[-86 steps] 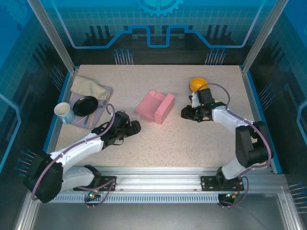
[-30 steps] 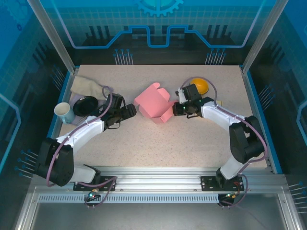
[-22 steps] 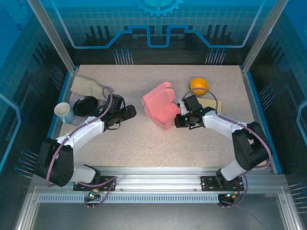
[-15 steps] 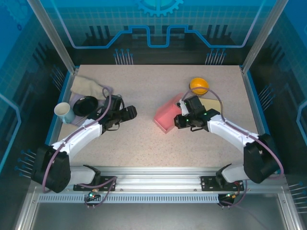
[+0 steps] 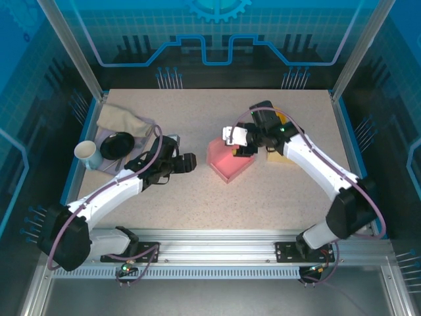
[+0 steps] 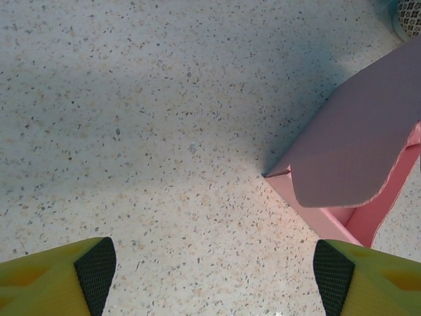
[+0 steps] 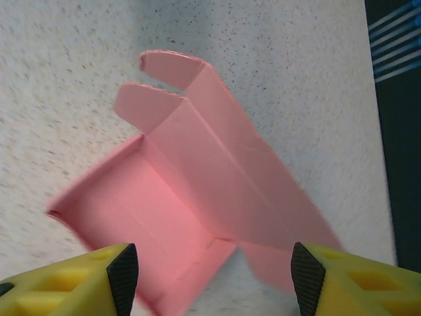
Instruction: Fold the paper box
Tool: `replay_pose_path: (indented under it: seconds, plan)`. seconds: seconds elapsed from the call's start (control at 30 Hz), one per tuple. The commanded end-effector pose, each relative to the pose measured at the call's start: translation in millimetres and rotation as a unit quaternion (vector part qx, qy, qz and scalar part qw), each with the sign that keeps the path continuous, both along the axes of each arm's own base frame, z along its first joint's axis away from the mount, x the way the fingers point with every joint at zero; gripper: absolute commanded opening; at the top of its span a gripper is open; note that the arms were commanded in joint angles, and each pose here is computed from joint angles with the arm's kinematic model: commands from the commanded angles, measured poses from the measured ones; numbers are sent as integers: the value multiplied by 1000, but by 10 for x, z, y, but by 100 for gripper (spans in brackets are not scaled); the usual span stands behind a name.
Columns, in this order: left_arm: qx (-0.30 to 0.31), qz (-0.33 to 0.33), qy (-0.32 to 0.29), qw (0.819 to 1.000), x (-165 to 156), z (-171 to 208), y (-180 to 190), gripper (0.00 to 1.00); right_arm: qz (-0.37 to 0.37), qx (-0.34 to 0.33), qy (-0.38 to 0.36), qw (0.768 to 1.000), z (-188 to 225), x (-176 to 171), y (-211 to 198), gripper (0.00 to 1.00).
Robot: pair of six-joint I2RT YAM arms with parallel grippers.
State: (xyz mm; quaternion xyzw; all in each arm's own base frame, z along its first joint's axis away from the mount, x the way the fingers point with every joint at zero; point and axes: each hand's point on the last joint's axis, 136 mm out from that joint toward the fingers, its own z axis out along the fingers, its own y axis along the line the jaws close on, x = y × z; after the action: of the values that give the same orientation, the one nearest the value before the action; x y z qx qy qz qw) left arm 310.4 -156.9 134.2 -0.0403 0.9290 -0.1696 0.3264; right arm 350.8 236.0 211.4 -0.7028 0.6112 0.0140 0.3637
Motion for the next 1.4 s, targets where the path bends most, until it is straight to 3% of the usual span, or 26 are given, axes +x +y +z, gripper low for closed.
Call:
replay_pose_path:
  seconds: [0.0,0.13,0.43,0.63,0.8,0.97,1.23,1.37]
  plan:
    - [11,-1,-6,1000,-93,-38,78,82,111,-74,-66,989,54,184,11,65]
    - [15,-6,-9,1000,-138,-61,102,82,139,-99,-77,982,-3,374,122,65]
    - [17,-33,-20,999,-190,-94,74,82,153,-159,3,975,-255,525,67,59]
    - [23,-60,-60,996,-128,-67,27,82,160,-163,30,973,-345,469,58,37]
    - [46,-102,-138,984,124,-38,-99,78,166,-157,50,972,-336,353,22,13]
    - [16,-188,-203,961,206,100,-446,71,170,-143,57,973,-266,260,10,10]
    - [98,-183,-196,958,409,-28,-328,65,182,-134,56,973,-169,176,-3,7]
    - [85,-200,-201,955,395,30,-401,65,192,-122,58,972,-82,111,14,7]
